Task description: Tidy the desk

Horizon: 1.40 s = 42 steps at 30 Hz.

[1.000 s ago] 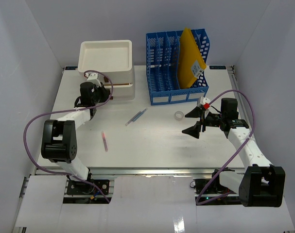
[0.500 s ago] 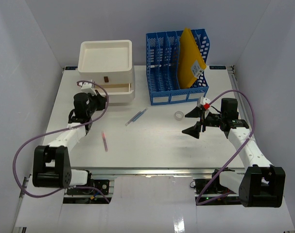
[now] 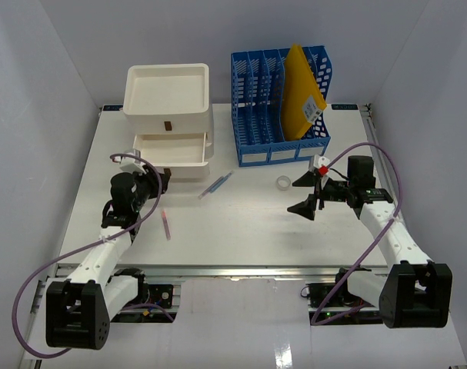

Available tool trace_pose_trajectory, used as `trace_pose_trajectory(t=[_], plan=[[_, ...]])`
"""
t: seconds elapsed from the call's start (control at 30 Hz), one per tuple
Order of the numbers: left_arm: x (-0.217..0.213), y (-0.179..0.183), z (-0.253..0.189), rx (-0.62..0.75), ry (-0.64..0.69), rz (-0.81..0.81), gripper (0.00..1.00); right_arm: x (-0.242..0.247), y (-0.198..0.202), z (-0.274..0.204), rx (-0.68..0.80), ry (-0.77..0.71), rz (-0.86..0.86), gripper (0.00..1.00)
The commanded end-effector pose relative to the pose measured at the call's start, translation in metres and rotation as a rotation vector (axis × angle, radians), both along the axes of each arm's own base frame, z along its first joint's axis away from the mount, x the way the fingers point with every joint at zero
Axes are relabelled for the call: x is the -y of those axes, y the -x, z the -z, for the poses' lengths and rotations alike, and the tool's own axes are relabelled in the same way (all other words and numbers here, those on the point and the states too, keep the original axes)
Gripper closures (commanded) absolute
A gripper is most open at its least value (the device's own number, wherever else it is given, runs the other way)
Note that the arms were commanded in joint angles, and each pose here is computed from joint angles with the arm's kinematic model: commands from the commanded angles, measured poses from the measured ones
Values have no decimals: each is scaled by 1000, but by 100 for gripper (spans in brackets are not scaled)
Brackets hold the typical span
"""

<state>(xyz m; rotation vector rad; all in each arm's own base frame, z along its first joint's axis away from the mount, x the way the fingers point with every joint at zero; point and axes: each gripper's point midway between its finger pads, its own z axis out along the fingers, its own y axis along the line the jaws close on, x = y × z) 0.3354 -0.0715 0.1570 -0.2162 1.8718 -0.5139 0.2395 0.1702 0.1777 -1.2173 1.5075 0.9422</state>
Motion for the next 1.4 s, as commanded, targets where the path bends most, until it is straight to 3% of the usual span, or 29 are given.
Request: trace_pose_trajectory(t=[0.0, 0.07, 0.27, 0.4, 0.73, 0.97, 1.37], plan=[[13, 4, -10, -22, 64, 54, 36, -7, -16, 8, 65, 132, 17, 3], [17, 5, -18, -11, 75, 75, 24, -8, -22, 19, 132, 229, 4, 2], [20, 26, -45, 33, 76, 107, 14, -5, -22, 53, 400, 393, -276, 3], [18, 54, -49, 10, 99, 92, 10, 2, -43, 78, 347, 488, -334, 0], [34, 111, -44, -52, 300, 123, 9, 6, -109, 90, 205, 590, -234, 23], [35, 124, -65, -7, 303, 146, 8, 9, -116, 116, 127, 636, -220, 38], [39, 132, -73, 7, 301, 179, 8, 4, -116, 156, 62, 696, -203, 53]])
